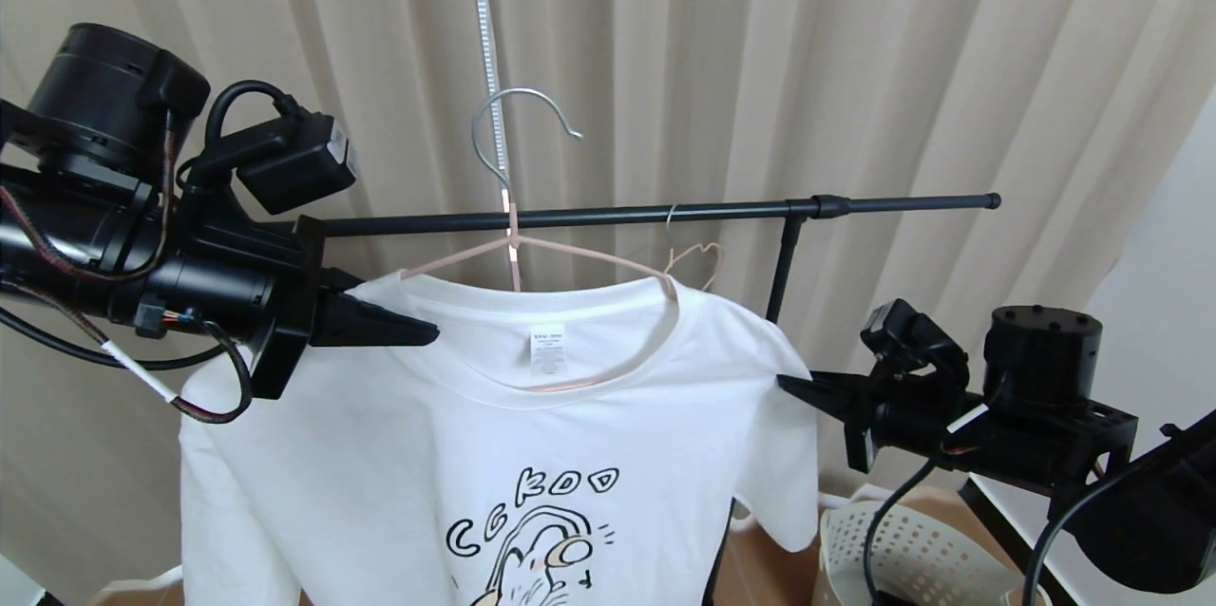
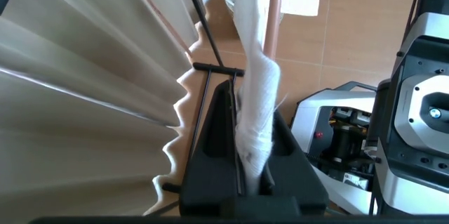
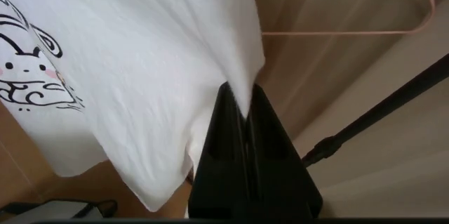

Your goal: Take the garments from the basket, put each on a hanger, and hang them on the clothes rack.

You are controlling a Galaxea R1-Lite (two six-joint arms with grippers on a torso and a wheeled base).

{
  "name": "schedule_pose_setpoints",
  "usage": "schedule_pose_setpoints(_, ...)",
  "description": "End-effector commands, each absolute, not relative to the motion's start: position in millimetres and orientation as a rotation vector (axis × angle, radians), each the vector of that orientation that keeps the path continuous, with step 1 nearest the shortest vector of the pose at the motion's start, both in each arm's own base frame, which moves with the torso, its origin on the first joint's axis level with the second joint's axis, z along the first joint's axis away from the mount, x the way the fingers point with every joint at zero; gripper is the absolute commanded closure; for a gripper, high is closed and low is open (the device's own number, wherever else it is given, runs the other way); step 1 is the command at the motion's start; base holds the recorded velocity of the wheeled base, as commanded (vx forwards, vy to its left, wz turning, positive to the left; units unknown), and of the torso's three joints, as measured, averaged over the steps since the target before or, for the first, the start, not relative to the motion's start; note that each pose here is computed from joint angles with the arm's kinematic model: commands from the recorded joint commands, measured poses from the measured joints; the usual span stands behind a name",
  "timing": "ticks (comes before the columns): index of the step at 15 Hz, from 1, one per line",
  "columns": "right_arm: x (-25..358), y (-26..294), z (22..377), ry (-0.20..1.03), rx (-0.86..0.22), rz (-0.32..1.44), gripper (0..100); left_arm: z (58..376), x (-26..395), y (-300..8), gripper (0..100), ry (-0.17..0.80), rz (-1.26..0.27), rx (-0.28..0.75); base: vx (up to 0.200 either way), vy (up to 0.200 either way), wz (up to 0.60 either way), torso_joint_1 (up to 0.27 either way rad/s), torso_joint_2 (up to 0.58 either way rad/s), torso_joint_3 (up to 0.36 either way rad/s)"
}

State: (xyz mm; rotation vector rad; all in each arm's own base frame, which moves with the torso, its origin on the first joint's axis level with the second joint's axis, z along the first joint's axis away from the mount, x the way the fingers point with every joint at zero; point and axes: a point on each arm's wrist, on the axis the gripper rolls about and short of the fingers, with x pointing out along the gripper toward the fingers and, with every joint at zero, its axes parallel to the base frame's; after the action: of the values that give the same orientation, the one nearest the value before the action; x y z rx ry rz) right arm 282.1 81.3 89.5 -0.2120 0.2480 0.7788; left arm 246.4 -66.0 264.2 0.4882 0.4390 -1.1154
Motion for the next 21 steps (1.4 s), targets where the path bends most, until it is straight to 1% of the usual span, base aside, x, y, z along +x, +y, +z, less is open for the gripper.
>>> schedule_pose_setpoints(1, 286.0, 76.2, 90.4, 0.243, -0.211, 0.758, 100, 263.3, 248.5, -59.0, 100, 0.448, -1.089, 0.48, 0.0, 0.0, 0.0, 0.0, 0.0, 0.0)
schedule_pose_setpoints(4, 286.2, 76.7, 90.7, 0.242, -0.21, 0.76, 100, 264.1, 248.3, -58.2, 100, 0.446, -1.085, 0.48, 0.0, 0.0, 0.0, 0.0, 0.0, 0.0)
schedule_pose_setpoints(8, 276.8, 79.7, 94.2, 0.236, -0.211, 0.784, 100, 262.2, 250.8, -60.2, 100, 0.439, -1.084, 0.474, 0.0, 0.0, 0.0, 0.0, 0.0, 0.0)
schedule_pose_setpoints(9, 272.9, 80.1, 95.7, 0.234, -0.213, 0.788, 0, 261.4, 251.9, -60.4, 100, 0.433, -1.082, 0.475, 0.0, 0.0, 0.0, 0.0, 0.0, 0.0)
schedule_pose_setpoints(15, 273.9, 83.0, 104.1, 0.2, -0.217, 0.791, 0, 258.9, 252.6, -57.7, 100, 0.439, -1.072, 0.471, 0.0, 0.0, 0.0, 0.0, 0.0, 0.0)
schedule_pose_setpoints(18, 279.5, 83.7, 110.1, 0.176, -0.217, 0.774, 0, 255.3, 253.1, -47.4, 100, 0.458, -1.035, 0.456, 0.0, 0.0, 0.0, 0.0, 0.0, 0.0)
schedule_pose_setpoints(21, 281.6, 83.5, 112.7, 0.181, -0.19, 0.729, 0, 241.9, 254.5, -36.8, 100, 0.481, -1.003, 0.449, 0.0, 0.0, 0.0, 0.0, 0.0, 0.0)
